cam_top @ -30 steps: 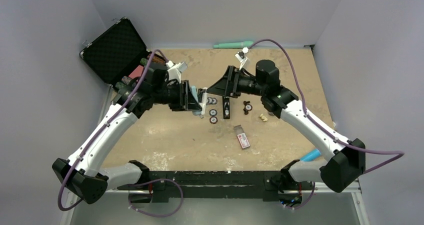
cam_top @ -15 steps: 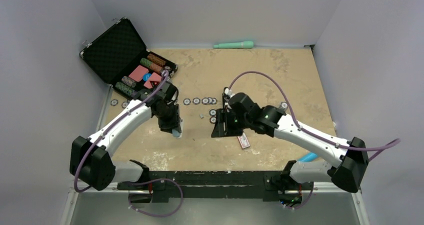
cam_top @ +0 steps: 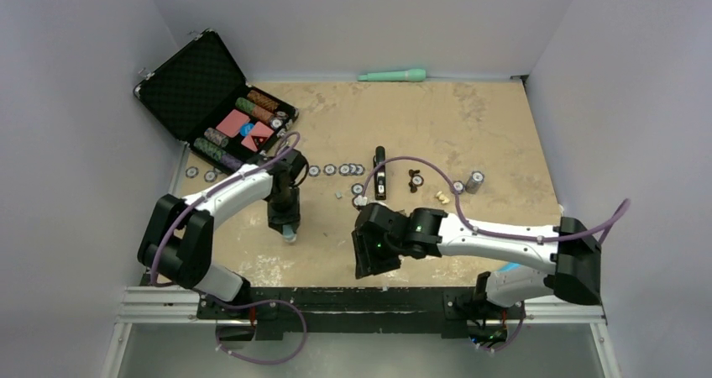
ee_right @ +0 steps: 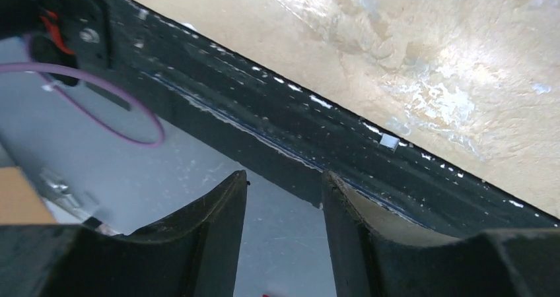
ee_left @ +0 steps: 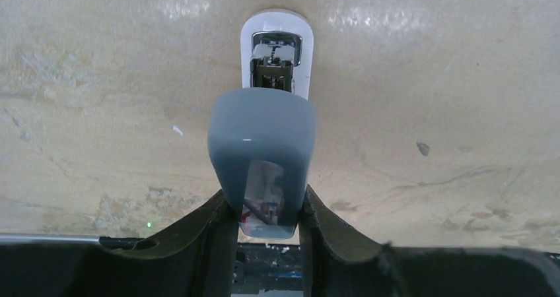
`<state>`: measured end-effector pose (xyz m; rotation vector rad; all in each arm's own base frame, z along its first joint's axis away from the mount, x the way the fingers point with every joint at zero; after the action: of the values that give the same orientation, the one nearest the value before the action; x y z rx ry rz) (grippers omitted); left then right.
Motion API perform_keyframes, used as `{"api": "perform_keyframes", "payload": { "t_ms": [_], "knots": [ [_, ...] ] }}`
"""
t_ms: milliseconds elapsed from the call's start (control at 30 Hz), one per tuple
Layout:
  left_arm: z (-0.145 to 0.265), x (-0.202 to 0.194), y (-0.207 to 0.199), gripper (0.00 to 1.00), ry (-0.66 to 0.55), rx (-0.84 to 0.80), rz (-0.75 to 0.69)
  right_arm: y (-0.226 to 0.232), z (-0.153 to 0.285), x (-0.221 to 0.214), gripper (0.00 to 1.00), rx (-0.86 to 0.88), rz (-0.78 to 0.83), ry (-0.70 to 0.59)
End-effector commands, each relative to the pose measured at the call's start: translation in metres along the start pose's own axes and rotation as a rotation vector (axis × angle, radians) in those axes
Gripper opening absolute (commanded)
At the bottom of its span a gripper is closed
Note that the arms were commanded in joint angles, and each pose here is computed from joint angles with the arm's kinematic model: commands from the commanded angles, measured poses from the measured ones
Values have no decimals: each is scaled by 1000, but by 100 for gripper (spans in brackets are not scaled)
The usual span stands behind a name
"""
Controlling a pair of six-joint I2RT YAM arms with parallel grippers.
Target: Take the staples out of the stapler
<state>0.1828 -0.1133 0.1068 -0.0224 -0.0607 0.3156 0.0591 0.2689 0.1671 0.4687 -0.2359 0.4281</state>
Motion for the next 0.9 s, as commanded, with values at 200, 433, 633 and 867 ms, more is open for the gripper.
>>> {"api": "perform_keyframes", "payload": {
  "t_ms": [200, 433, 633, 867],
  "knots": [
    [-3, 25, -3, 100, -94, -29, -14, -17, -25, -29, 48, -246, -1, 77],
    [-3, 24, -4, 100, -86, -43, -22, -32, -37, -37, 48, -314, -6, 88],
    [2, 22, -6, 100, -106, -91, -35, -40, -50, -40, 48, -352, 6, 90],
    [15, 17, -7, 100, -160, -201, -60, -45, -60, -42, 48, -373, 42, 105]
  ]
}}
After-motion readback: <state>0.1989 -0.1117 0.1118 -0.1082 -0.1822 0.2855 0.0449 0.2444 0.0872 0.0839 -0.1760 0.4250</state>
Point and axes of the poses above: each gripper's point midway between its finger pads, its own z axis back along the fingers, its own y axis along the line the jaws close on, x = y × z, the point moved 6 cm from there along z, back along the fingers, and after that the axes turned 11 degrees about z, right-handed, at the moved point
